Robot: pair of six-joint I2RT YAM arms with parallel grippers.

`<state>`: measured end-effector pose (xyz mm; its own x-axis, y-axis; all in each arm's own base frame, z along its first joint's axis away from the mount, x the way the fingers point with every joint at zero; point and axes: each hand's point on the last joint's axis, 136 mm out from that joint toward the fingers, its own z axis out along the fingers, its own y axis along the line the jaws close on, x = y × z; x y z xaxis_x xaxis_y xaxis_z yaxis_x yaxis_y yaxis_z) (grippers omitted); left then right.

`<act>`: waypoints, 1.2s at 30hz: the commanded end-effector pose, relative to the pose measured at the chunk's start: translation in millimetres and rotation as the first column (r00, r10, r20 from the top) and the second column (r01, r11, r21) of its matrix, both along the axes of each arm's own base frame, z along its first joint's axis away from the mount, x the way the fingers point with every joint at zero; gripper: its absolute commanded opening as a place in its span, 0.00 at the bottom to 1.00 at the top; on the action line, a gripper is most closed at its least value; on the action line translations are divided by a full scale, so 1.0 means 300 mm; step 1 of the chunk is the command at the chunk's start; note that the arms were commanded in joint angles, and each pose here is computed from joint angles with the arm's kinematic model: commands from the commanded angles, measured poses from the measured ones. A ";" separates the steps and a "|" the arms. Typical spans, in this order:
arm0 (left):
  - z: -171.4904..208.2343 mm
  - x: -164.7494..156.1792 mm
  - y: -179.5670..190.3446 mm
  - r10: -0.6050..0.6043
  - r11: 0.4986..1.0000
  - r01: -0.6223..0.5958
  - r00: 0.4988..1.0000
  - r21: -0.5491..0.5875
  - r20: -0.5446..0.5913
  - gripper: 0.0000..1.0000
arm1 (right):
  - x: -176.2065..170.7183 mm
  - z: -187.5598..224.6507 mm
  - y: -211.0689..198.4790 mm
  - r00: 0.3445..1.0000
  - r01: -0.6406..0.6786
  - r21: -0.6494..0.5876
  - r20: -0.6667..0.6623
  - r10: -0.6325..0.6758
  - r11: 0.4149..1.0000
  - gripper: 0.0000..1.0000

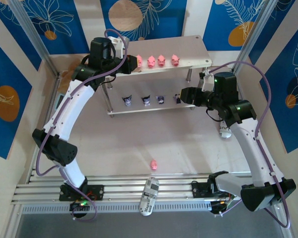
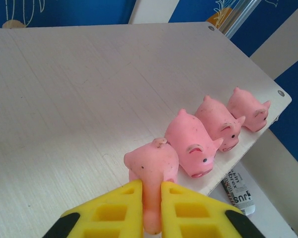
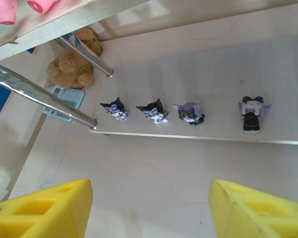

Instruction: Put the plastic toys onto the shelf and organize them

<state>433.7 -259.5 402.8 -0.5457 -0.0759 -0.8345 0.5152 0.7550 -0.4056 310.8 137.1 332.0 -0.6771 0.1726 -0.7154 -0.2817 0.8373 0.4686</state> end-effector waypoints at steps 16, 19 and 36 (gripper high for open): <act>0.012 0.038 -0.011 0.004 1.000 -0.003 1.000 -0.030 0.031 0.24 | -0.012 0.006 -0.012 1.000 -0.007 0.011 0.011 0.007 1.000 0.64; 0.024 0.025 -0.003 0.008 1.000 -0.007 0.999 -0.017 0.042 0.22 | -0.014 0.009 -0.013 1.000 -0.006 0.013 0.011 0.006 1.000 0.64; 0.060 -0.105 0.061 0.008 0.998 -0.017 0.988 0.059 0.152 0.25 | -0.014 -0.010 -0.009 1.000 -0.009 0.019 -0.007 0.009 1.000 0.64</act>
